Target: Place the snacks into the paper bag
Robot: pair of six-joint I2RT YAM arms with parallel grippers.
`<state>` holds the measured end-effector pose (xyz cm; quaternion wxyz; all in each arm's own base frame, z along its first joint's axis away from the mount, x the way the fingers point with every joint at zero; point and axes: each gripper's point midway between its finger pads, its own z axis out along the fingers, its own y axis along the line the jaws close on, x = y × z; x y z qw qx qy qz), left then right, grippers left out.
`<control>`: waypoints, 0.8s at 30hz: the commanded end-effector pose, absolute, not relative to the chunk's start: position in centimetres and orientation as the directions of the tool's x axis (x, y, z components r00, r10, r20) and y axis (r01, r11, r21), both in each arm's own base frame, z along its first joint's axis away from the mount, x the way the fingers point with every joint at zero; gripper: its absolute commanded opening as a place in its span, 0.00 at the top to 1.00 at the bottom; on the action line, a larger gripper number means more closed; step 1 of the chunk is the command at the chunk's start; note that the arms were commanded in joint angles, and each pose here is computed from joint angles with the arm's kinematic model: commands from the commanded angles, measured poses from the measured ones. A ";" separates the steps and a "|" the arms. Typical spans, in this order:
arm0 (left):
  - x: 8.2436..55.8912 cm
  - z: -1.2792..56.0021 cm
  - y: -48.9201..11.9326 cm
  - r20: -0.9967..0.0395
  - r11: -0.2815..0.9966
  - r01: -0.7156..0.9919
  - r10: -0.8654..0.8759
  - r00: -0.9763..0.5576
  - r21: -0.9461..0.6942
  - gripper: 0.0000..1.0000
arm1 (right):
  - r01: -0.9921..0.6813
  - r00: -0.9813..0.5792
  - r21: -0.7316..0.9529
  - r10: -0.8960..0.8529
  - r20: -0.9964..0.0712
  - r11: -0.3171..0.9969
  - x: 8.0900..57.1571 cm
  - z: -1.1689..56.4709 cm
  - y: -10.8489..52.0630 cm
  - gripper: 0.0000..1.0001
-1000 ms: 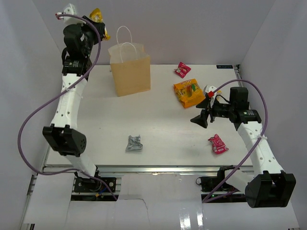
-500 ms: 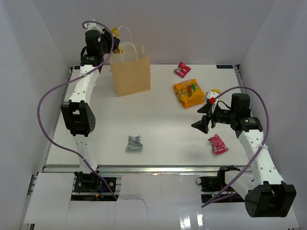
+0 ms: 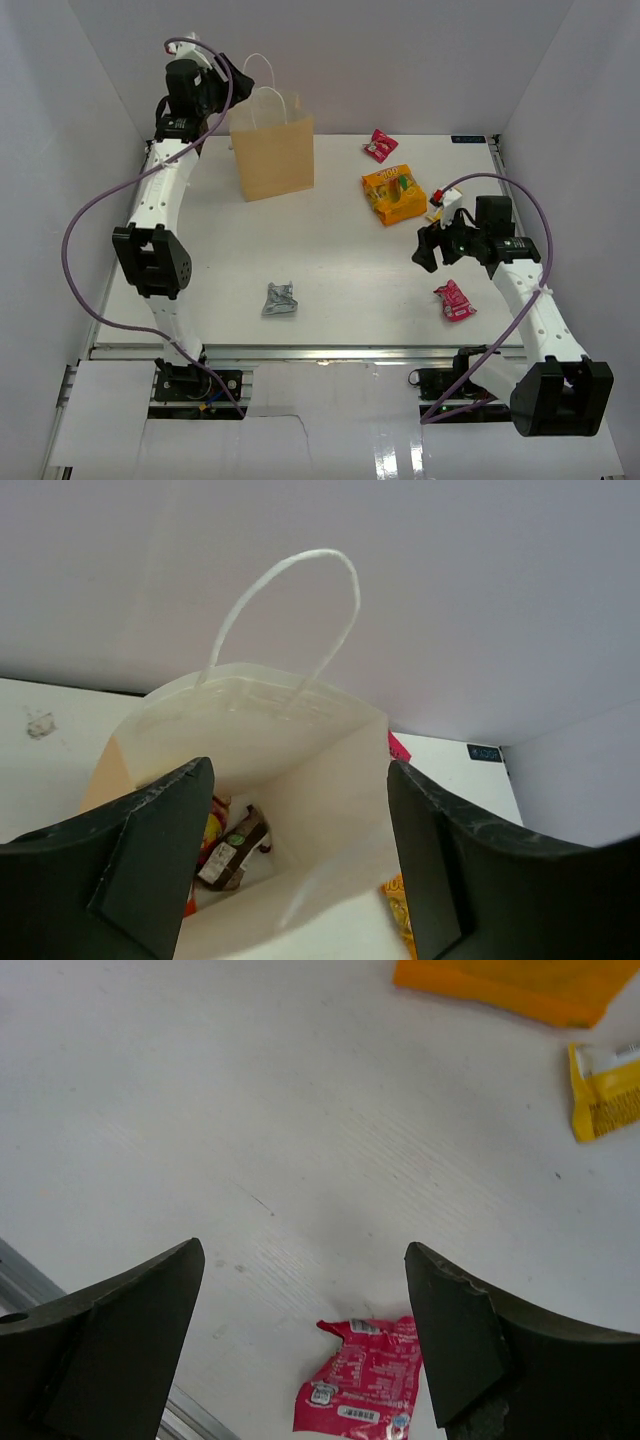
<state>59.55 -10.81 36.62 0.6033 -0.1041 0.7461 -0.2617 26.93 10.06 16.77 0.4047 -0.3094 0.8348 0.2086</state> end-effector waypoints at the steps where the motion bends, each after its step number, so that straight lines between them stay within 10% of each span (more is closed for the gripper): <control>1: 52.6 44.8 -9.2 -0.912 0.890 0.201 -0.392 -0.120 -0.409 0.19 | -0.512 -0.605 -0.002 -0.363 -0.708 0.859 27.2 15.7 5.7 0.13; 4: 46.1 47.1 -8.6 -0.918 0.891 0.224 -0.389 -0.075 -0.395 0.16 | -0.538 -0.640 -0.041 -0.439 -0.631 0.842 25.3 13.7 4.5 0.13; 12: 32.0 31.5 -9.7 -0.809 0.825 0.177 -0.443 -0.388 -0.537 0.13 | -0.590 -0.760 0.031 -0.542 -0.358 0.807 21.9 8.8 3.0 0.24; 24: 25.1 21.7 -11.2 -0.601 0.705 0.051 -0.563 -0.567 -0.708 0.13 | -0.537 -0.839 0.057 -0.526 -0.140 0.842 21.5 4.0 1.8 0.46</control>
